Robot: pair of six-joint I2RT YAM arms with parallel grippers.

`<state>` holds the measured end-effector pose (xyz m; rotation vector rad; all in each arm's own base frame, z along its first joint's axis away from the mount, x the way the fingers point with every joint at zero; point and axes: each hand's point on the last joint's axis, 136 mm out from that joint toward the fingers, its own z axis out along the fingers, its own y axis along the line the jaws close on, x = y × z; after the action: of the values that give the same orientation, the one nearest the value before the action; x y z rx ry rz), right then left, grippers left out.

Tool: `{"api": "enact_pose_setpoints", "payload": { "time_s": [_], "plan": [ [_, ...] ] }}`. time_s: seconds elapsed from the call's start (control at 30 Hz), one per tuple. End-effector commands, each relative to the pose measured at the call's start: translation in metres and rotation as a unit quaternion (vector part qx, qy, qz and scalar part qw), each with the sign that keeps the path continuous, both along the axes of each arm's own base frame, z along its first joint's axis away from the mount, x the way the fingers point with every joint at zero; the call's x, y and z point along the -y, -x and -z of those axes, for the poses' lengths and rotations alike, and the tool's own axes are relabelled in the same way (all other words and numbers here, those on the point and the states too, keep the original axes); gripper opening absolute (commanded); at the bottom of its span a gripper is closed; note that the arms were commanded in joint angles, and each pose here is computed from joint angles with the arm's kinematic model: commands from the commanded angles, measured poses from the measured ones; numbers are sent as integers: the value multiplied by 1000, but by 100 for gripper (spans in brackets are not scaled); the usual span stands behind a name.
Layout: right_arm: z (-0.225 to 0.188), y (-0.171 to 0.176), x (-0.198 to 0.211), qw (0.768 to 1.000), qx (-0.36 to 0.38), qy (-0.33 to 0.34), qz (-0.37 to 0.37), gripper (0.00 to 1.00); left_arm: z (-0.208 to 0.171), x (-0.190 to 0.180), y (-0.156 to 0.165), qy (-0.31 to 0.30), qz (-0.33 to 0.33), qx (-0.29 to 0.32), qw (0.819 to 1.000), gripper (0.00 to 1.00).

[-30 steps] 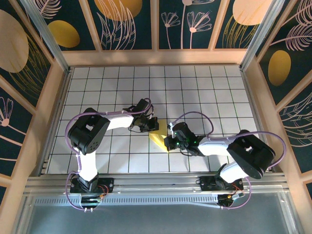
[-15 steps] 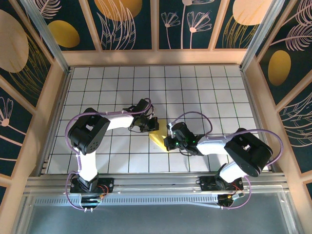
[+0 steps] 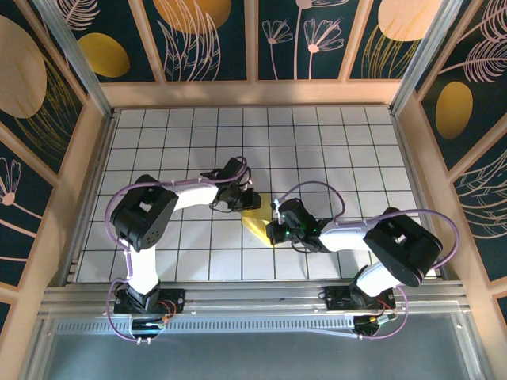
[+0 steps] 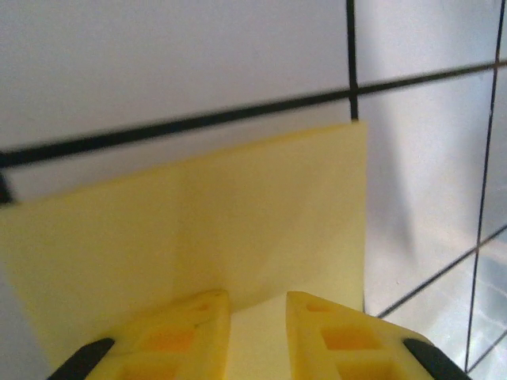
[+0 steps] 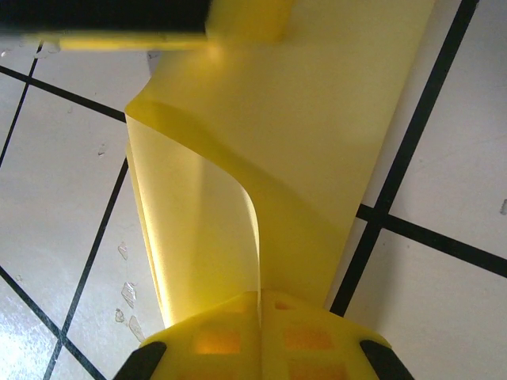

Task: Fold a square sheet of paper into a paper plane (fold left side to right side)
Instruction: Third fold the triangle at the center of the table.

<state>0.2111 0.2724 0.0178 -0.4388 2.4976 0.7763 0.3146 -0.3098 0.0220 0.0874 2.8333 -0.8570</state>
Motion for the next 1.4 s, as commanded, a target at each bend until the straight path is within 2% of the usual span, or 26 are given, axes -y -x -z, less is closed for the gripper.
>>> {"api": "enact_pose_setpoints", "payload": {
  "time_s": [0.0, 0.07, 0.17, 0.27, 0.37, 0.5, 0.73, 0.97, 1.17, 1.37],
  "plan": [
    [17, 10, 9, 999, -35, 22, 3, 0, -29, -20, -26, -13, -27, 39, 999, 26],
    [17, 10, 8, 999, -35, 22, 3, 0, -43, -24, -30, -11, -30, 57, 998, 26],
    [16, 10, 8, 999, -35, 20, 2, 0, -55, -26, -21, 5, -24, 71, 997, 17],
    [16, 10, 7, 999, -36, 18, 1, 0, -70, -22, -1, 57, -13, 83, 995, 11],
    [17, 11, 6, 999, -38, 18, -1, 0, -66, -13, 33, 109, 10, 61, 992, 8],
    [17, 11, 6, 999, -40, 21, -1, 0, -62, 5, 64, 136, 37, 39, 989, 7],
    [17, 10, 6, 999, -39, 22, 0, 0, -29, 12, 82, 124, 39, -8, 992, 5],
    [19, 11, 7, 999, -42, 27, -2, 0, -20, 22, 89, 123, 54, -17, 991, 5],
    [21, 12, 7, 999, -44, 29, -2, 0, 5, 17, 95, 94, 50, -39, 994, 4],
    [22, 12, 7, 999, -45, 31, -3, 0, 14, 7, 97, 70, 41, -42, 996, 4]
  ]
}}
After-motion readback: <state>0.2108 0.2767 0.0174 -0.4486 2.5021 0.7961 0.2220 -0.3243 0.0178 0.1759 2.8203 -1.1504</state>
